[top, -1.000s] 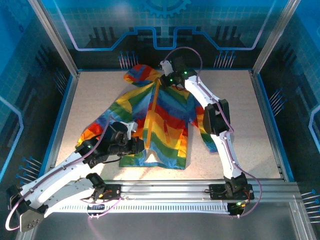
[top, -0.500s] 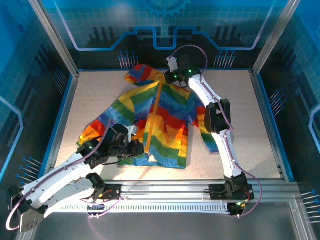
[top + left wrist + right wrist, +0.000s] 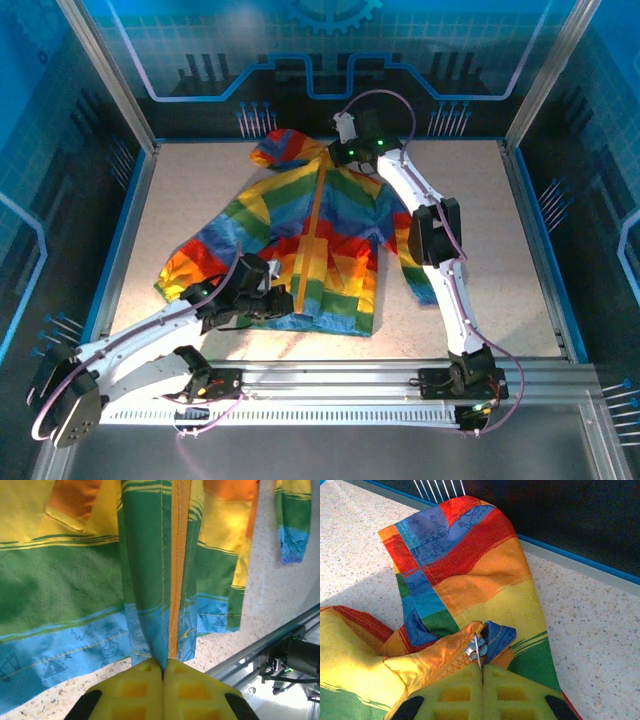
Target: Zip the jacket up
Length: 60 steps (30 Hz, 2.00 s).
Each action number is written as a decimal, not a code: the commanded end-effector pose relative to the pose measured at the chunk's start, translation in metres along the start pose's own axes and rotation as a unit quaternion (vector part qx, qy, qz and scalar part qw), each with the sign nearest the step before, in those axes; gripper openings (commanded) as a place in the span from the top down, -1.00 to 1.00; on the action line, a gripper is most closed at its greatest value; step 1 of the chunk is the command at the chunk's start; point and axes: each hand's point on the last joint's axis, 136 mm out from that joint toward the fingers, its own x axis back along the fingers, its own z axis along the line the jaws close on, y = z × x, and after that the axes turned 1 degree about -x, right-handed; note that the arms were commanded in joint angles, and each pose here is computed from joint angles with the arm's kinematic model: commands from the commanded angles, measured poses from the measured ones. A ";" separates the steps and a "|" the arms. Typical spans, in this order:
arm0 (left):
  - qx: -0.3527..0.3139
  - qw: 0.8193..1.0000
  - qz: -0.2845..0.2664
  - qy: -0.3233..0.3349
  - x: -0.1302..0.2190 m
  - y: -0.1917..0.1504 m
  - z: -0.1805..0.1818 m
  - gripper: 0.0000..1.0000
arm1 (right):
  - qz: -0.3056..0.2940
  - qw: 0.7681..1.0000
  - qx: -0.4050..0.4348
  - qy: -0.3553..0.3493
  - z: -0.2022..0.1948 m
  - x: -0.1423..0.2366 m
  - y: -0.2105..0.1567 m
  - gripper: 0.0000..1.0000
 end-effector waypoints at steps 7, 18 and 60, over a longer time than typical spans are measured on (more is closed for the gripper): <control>0.002 1.000 0.025 -0.010 -0.009 -0.003 0.006 1.00 | -0.012 1.000 0.002 -0.014 -0.018 0.009 0.007 0.67; -0.039 0.999 -0.015 0.034 0.039 0.018 0.009 0.24 | 0.015 1.000 0.009 0.000 -0.001 0.050 0.012 0.22; -0.168 0.868 -0.410 0.222 0.133 0.203 0.087 -0.98 | -0.153 0.936 0.001 -0.317 -0.033 0.340 -0.203 -0.99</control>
